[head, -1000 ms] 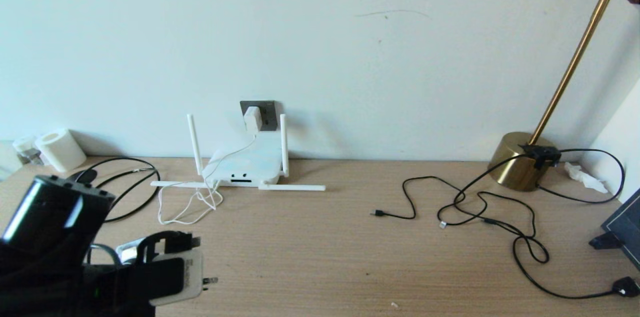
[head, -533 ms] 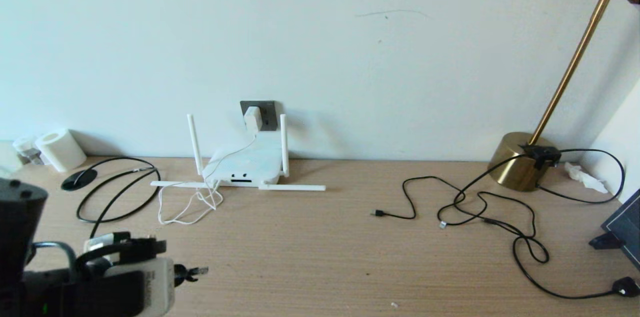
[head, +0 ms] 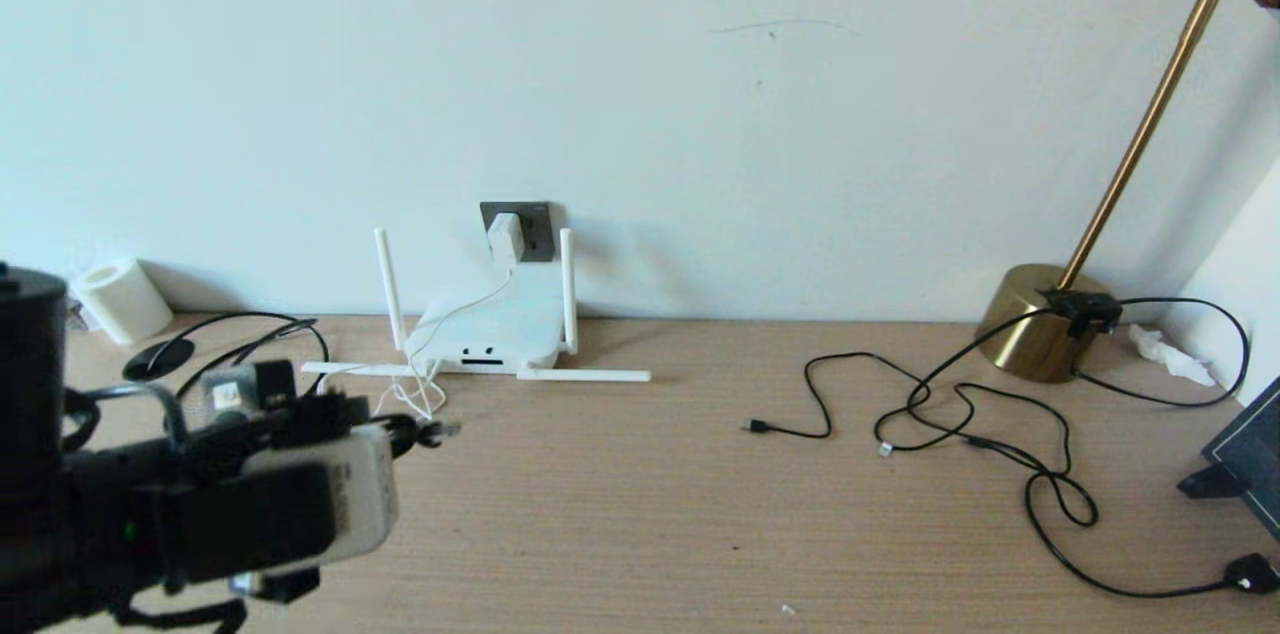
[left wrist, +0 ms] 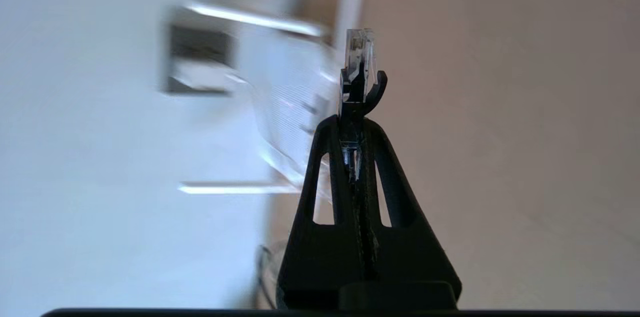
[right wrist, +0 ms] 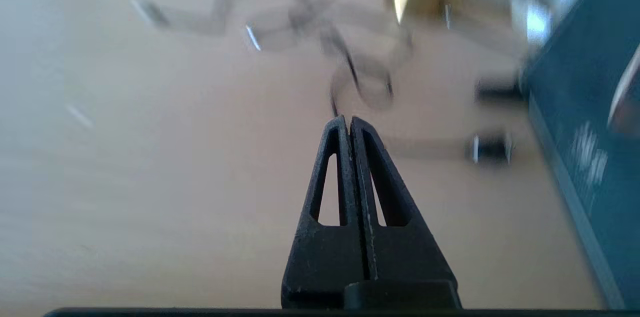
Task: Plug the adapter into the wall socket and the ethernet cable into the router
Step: Hand it to the other hand
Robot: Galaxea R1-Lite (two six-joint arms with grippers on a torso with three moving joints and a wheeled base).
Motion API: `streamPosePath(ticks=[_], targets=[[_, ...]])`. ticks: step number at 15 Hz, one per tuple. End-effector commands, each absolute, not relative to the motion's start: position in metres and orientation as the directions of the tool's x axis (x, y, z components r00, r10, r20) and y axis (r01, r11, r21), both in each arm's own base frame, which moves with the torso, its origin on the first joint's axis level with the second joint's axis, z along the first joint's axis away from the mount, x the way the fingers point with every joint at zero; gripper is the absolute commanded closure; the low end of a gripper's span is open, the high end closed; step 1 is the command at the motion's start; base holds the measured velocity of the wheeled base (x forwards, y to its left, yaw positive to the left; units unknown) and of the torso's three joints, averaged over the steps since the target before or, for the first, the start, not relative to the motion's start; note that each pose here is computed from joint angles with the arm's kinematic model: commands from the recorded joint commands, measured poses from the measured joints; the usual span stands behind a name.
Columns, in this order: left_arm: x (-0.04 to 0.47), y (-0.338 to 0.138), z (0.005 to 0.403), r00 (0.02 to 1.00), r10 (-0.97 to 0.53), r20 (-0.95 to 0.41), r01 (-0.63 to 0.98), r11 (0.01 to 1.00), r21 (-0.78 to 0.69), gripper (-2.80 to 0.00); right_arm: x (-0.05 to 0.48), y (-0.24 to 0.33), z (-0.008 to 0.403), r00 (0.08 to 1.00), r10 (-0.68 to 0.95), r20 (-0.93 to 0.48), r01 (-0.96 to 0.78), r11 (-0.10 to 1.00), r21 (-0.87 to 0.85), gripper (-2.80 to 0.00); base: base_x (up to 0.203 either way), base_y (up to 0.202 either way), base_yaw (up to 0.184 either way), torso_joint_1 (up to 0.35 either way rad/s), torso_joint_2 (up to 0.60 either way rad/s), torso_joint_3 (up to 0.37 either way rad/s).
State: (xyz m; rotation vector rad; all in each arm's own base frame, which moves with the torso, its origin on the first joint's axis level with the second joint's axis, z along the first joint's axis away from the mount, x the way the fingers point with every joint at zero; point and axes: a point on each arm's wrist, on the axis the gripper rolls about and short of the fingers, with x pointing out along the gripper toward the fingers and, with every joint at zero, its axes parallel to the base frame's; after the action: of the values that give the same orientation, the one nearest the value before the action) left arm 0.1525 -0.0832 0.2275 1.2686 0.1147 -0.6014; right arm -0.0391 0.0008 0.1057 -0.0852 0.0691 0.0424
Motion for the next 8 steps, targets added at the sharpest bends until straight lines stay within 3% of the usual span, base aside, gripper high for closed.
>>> streamPosePath(ticks=[1, 4, 8], targets=[[0.172, -0.095, 0.234, 0.842, -0.362, -0.401, 0.48, 0.161, 0.862, 0.0, -0.037, 0.002, 0.138, 0.995, 0.076, -0.065, -0.081, 0.993, -0.08, 0.0, 0.0, 0.0, 0.0, 0.0, 0.0, 0.0], [0.193, -0.104, 0.25, 0.864, -0.357, -0.354, 0.444, 0.211, 0.871, 0.0, 0.002, 0.006, 0.203, 0.947, 0.268, -0.179, -0.278, 0.96, -0.032, 0.0, 0.0, 0.0, 0.0, 0.0, 0.0, 0.0], [0.212, -0.1, 0.246, 0.88, -0.31, -0.361, 0.44, 0.243, 0.864, 0.0, 0.098, 0.017, 0.243, 0.75, 0.558, -0.356, -0.546, 0.825, 0.145, 0.0, 0.0, 0.0, 0.0, 0.0, 0.0, 0.0]])
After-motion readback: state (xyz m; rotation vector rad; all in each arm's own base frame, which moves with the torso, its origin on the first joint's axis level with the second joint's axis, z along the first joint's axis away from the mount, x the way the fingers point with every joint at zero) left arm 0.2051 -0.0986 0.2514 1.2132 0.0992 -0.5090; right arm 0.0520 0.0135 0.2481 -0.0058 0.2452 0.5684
